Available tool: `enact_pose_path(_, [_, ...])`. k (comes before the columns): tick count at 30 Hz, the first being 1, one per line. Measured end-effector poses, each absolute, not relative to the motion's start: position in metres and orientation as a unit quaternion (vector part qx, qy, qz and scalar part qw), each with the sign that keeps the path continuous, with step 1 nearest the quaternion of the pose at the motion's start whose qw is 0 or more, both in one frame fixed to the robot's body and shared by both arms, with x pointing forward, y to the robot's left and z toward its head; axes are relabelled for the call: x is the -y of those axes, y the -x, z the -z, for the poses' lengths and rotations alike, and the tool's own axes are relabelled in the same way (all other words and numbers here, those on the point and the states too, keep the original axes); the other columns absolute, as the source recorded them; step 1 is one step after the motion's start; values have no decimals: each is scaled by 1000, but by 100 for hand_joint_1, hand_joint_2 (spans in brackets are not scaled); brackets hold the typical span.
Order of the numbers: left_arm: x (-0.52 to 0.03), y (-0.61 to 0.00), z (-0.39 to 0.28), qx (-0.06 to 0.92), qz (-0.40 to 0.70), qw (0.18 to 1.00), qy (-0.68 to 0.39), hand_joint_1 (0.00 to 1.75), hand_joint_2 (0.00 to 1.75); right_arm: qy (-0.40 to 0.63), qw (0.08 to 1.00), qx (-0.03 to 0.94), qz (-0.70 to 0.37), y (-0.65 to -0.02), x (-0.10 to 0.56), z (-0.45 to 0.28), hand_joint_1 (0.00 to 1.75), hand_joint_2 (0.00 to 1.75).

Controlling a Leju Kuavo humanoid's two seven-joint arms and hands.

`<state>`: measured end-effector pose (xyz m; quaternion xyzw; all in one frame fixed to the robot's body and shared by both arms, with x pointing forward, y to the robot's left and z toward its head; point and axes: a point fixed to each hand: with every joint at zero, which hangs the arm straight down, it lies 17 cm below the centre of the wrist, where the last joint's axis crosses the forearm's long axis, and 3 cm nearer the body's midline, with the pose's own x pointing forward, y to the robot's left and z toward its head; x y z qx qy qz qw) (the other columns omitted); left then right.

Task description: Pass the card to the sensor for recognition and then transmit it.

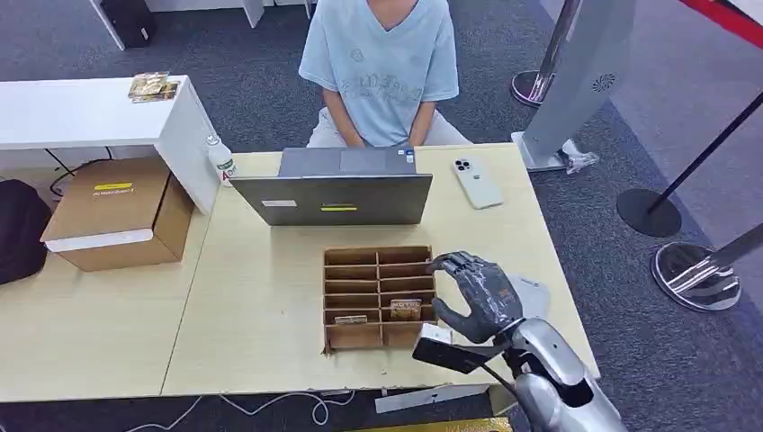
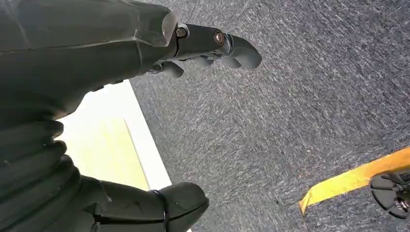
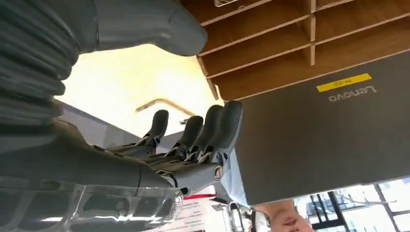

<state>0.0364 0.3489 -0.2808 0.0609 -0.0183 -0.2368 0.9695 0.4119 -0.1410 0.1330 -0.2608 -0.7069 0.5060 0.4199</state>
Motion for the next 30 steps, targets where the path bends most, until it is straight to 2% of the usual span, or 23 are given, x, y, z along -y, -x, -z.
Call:
enact_pose_path(3, [-349,-36,281,18,237,969,-61,0,175,259,420,706,-508,-413,138,-131,84,175])
enact_pose_path(4, [-349,-36,281,18,237,969,-61,0,175,258,420,705,-510,-413,137,-130,93,175])
enact_pose_path(5, [-349,-36,281,18,237,969,-61,0,175,257,420,705,-511,-413,136,-129,94,175])
enact_pose_path(14, [-349,-35,281,14,235,970,-61,0,175,248,412,701,-526,-414,125,-123,82,175])
enact_pose_path(18, [-350,-35,281,14,231,971,-61,0,175,258,407,698,-530,-414,124,-123,84,175])
enact_pose_path(24, [-350,-35,281,14,226,972,-61,0,175,261,403,693,-538,-411,120,-120,93,175])
enact_pose_path(26, [-350,-35,281,14,226,972,-61,0,175,264,402,690,-541,-411,119,-118,113,175])
enact_pose_path(27, [-350,-35,281,14,227,972,-61,0,175,265,402,689,-542,-411,119,-117,108,175])
enact_pose_path(28, [-350,-35,281,15,227,972,-61,0,175,265,402,688,-544,-410,118,-115,87,175])
enact_pose_path(30, [-350,-35,281,15,228,972,-61,0,175,268,402,686,-545,-410,117,-114,79,175])
